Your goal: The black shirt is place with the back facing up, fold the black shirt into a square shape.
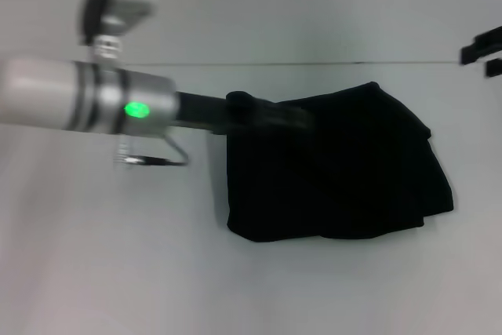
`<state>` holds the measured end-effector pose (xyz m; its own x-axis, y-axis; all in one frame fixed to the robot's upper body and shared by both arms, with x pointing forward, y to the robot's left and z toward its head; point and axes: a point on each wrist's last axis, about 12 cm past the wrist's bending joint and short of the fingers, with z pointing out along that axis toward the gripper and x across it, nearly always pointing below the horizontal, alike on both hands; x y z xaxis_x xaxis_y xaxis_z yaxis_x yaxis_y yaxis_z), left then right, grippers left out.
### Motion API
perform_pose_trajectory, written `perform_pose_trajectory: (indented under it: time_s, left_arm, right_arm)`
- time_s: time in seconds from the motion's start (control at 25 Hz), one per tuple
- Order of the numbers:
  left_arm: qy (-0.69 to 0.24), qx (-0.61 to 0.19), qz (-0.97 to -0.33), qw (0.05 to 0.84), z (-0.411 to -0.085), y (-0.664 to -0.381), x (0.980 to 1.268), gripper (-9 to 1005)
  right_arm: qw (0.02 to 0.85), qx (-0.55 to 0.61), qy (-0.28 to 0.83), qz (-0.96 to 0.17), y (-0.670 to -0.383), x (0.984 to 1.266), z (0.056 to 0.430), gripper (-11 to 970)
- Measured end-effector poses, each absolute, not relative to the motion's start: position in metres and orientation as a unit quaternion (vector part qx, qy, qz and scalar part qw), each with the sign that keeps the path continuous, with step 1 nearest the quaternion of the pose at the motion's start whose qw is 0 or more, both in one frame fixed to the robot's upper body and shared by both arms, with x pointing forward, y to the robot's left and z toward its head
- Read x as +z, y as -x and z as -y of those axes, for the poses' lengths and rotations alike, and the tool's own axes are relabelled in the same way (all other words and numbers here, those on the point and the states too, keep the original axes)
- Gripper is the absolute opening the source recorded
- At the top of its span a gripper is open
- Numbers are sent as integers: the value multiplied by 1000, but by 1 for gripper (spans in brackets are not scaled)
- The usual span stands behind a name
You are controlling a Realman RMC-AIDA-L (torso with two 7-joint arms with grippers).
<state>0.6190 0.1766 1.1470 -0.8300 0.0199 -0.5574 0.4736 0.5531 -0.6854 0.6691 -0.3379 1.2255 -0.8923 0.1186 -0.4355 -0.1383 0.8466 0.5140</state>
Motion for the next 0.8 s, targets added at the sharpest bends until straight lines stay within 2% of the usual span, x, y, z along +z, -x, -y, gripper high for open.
perform_pose_trajectory:
  time_s: [0.2, 0.36, 0.8]
  left_arm:
    - [-52, -464, -845, 261, -234, -622, 1149, 850]
    - [-3, -470, -838, 279, -268, -618, 1149, 874]
    - [20, -475, -834, 281, -282, -610, 1142, 886]
  right_arm:
    - [206, 280, 61, -936, -670, 1212, 299, 594]
    - [210, 277, 138, -927, -671, 1200, 265, 594]
    - [252, 227, 302, -891, -667, 1165, 200, 594]
